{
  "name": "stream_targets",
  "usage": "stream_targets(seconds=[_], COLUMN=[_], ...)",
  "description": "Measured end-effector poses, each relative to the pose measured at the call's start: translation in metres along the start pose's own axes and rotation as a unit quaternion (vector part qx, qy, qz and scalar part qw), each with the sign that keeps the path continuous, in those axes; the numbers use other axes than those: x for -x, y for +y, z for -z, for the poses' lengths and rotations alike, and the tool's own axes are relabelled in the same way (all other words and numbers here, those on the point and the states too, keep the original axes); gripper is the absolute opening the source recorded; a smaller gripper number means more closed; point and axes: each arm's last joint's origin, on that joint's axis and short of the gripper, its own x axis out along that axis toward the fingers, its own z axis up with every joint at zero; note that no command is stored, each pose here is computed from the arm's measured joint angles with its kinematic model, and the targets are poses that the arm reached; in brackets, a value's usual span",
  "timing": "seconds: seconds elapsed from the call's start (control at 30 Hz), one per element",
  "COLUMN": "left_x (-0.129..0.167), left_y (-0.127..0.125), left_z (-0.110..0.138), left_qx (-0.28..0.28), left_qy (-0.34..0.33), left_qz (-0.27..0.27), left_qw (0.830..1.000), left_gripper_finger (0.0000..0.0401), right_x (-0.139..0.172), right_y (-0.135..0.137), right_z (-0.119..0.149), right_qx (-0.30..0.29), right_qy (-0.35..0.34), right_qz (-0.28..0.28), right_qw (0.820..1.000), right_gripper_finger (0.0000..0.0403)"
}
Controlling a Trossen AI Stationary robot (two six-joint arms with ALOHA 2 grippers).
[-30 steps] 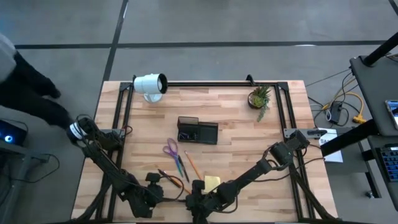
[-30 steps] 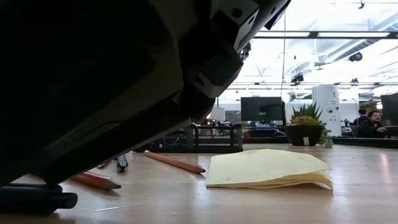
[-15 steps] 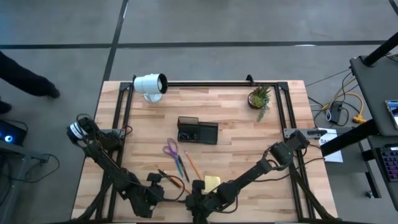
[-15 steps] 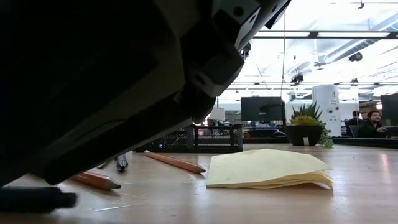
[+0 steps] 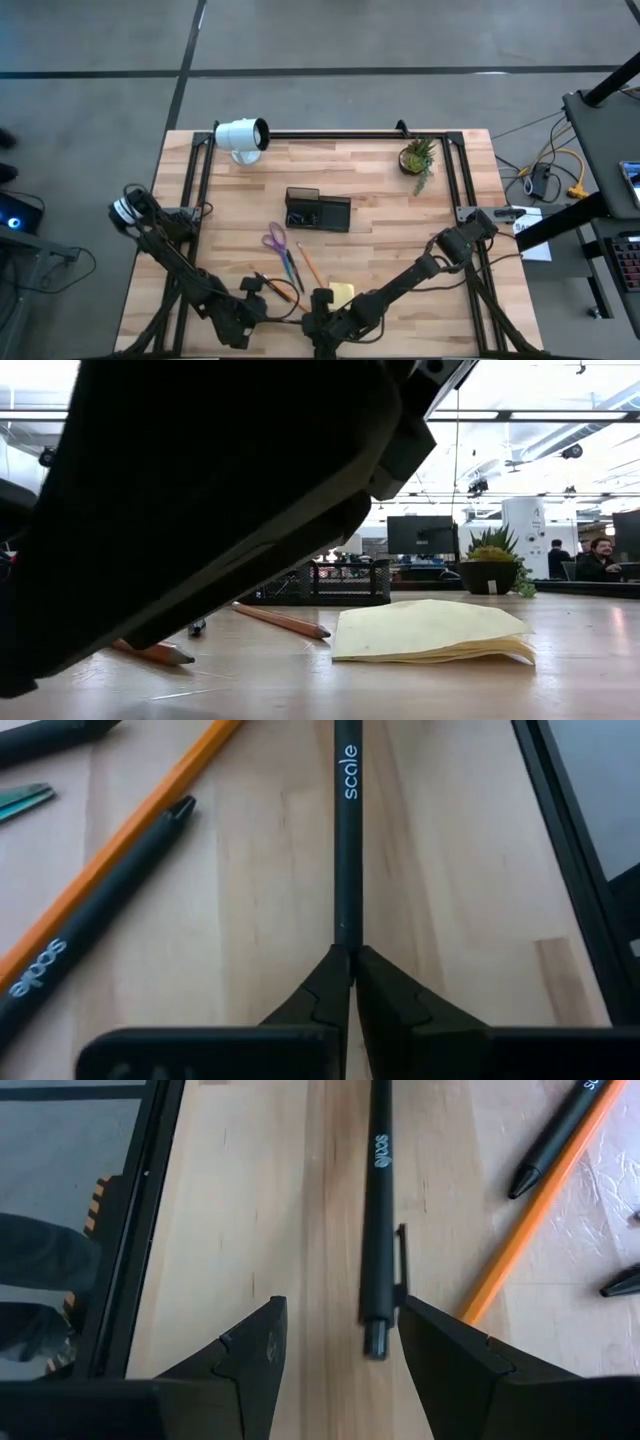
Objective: Pick and place office supplies into organizer
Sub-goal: Put the bottom black pen into the black desk organizer
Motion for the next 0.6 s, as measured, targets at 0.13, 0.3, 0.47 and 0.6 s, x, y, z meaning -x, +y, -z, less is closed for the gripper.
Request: stream_targets(seconds=[0.13, 0.3, 0.47, 0.6], left_x=[-0.0006, -0.0007, -0.0010, -0.0012], left_y=[-0.0009, -0.0009, -0.0010, -0.0008], left_z=[-0.0005, -0.0001, 0.0007, 0.0009], left_qx=[0.000, 0.000, -0.001, -0.001], left_qy=[0.001, 0.005, 0.012, 0.013], left_qz=[0.003, 0.004, 0.007, 0.007], left_qw=[1.000, 1.000, 1.000, 1.000], left_gripper_finger=[0.0000, 0.0000, 0.0000, 0.0001], right_x=[-0.0009, -0.0024, -0.0025, -0.0028], right_y=[-0.0039, -0.0094, -0.0101, -0.0102], right_z=[-0.0025, -0.0056, -0.0061, -0.0062], right_qx=[-0.004, -0.009, -0.011, -0.012], right_qy=[-0.010, -0.014, -0.014, -0.007], right_qz=[0.017, 0.026, 0.025, 0.014], right_qw=[1.000, 1.000, 1.000, 1.000], right_gripper_finger=[0.0183, 0.0182, 0.0163, 0.0125])
